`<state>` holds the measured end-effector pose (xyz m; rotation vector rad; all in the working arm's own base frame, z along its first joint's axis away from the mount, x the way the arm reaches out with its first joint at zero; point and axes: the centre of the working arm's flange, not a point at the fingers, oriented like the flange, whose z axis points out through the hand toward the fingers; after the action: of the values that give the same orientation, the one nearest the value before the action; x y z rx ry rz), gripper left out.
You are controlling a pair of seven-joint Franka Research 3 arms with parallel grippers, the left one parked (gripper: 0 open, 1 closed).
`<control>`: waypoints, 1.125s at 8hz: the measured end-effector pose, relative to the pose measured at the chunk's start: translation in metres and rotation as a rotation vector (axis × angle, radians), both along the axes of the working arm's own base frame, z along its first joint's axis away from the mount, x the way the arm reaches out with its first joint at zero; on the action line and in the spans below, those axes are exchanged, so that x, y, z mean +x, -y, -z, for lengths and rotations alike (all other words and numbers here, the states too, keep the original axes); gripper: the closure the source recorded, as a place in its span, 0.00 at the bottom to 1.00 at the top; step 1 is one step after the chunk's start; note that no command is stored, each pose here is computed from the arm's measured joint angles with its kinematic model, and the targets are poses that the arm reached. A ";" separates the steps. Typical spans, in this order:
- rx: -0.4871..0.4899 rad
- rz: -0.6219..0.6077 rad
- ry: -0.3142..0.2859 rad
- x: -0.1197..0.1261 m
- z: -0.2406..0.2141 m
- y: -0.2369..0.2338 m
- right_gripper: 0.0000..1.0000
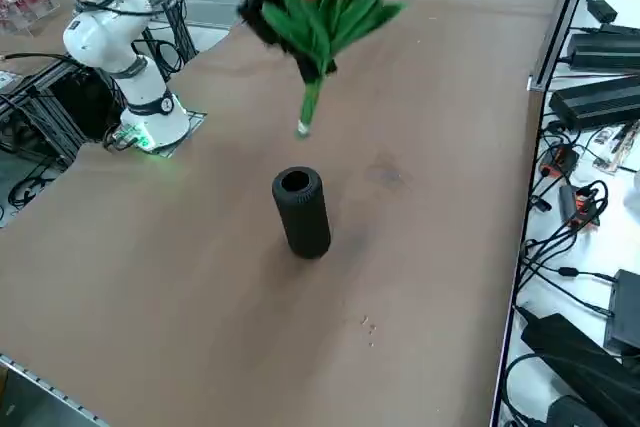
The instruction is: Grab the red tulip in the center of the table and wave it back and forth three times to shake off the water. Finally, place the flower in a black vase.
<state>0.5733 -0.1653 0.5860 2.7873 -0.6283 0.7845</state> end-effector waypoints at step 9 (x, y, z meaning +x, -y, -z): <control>0.061 0.025 0.074 -0.052 0.089 0.019 0.85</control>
<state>0.5209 -0.1844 0.4971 2.8104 -0.7104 0.8821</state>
